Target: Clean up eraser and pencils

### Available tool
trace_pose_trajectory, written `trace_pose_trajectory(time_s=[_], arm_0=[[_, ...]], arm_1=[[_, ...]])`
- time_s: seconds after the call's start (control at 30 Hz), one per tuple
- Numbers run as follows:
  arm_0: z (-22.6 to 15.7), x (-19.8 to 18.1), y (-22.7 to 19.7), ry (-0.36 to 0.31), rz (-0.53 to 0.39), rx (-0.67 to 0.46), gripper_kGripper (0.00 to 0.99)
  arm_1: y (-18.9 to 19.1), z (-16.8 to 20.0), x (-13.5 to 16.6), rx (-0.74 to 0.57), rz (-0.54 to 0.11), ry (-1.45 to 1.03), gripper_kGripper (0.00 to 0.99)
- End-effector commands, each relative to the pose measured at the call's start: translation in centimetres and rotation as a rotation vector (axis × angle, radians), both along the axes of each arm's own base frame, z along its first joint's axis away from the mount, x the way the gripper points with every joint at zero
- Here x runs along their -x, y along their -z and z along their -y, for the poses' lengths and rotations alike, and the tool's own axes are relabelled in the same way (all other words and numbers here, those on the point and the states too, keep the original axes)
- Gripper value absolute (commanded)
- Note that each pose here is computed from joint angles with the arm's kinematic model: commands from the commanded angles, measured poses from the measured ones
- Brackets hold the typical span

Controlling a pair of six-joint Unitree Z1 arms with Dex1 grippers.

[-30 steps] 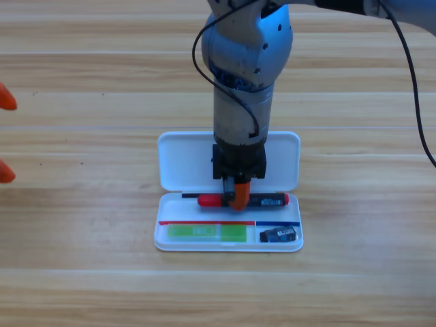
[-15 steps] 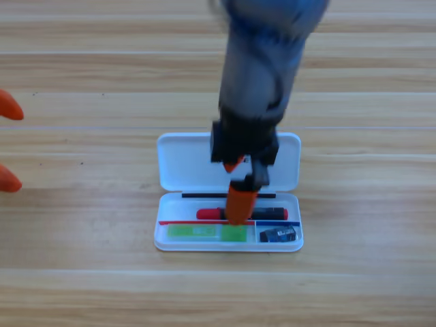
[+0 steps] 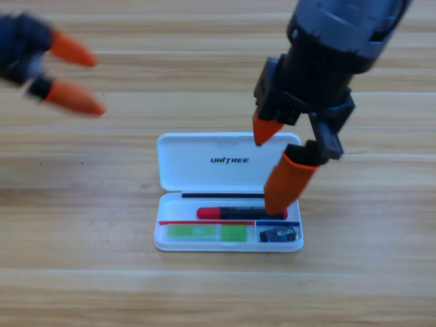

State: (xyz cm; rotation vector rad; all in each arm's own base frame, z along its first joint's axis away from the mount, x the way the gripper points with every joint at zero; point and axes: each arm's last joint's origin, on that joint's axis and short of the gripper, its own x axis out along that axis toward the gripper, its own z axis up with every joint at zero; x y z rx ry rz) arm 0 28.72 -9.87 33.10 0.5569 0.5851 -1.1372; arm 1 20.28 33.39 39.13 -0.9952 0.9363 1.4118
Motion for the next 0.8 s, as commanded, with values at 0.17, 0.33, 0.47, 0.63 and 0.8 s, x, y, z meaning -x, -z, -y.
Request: trace_pose_trajectory(time_s=[0.17,0.33,0.47,0.63,0.8], arm_0=[[0.5,-11.9,6.6,-0.047,-0.135,0.133,0.842],[0.8,-13.1,8.8,-0.029,-0.132,0.134,0.528],[1.3,-13.5,10.6,0.010,-0.130,0.122,0.000],[2.5,-12.8,12.6,0.044,-0.178,0.120,0.000],[4.3,-12.5,14.7,0.079,-0.251,0.114,0.000]], arm_1=[[-2.7,3.7,3.6,-0.154,-0.007,0.004,0.902],[-3.4,6.1,5.1,-0.268,0.027,0.009,0.904],[-4.6,7.7,6.3,-0.358,0.041,-0.005,0.905],[-5.1,8.5,6.8,-0.404,0.052,-0.016,0.905],[-4.1,7.6,6.3,-0.378,0.030,-0.016,0.905]])
